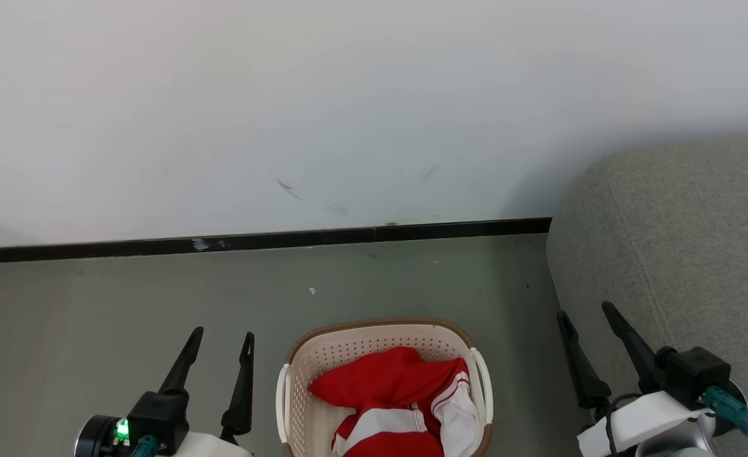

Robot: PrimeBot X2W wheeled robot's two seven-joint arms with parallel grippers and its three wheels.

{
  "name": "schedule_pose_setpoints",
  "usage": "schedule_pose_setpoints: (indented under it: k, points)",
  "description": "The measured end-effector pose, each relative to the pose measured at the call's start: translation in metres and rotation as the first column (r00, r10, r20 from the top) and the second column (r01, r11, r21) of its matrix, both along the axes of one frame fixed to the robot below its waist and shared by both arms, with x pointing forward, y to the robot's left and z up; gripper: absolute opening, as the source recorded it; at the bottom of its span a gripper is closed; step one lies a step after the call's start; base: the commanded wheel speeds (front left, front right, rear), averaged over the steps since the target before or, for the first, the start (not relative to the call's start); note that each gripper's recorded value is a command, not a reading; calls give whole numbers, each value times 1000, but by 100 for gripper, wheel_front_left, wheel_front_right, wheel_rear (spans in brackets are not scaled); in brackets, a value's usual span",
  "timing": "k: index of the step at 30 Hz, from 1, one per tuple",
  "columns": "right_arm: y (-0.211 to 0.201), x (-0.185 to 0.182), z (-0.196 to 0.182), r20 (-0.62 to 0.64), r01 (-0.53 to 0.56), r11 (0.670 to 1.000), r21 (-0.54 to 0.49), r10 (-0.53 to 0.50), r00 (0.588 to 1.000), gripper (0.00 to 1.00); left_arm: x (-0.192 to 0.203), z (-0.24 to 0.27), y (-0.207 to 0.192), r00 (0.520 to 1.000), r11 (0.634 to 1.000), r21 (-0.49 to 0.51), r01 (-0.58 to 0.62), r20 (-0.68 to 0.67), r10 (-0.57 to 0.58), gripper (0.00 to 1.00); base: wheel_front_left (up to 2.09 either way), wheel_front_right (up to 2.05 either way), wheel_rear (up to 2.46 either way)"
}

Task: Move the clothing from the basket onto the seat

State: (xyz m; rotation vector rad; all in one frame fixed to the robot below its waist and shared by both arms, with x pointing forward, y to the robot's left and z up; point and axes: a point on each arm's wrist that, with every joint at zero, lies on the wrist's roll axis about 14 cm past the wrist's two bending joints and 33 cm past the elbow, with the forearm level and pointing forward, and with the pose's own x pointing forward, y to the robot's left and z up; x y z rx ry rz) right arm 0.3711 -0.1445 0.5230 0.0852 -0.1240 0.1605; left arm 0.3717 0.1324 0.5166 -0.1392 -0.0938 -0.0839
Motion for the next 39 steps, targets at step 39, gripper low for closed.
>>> schedule_pose_setpoints:
  k: [39]
  points:
    - [-4, 4, -8, -25, 13, 1000, 4, -13, 1000, 100, 5, -20, 15, 997, 999, -18, -50, -64, 49, 100, 0, 0, 0]
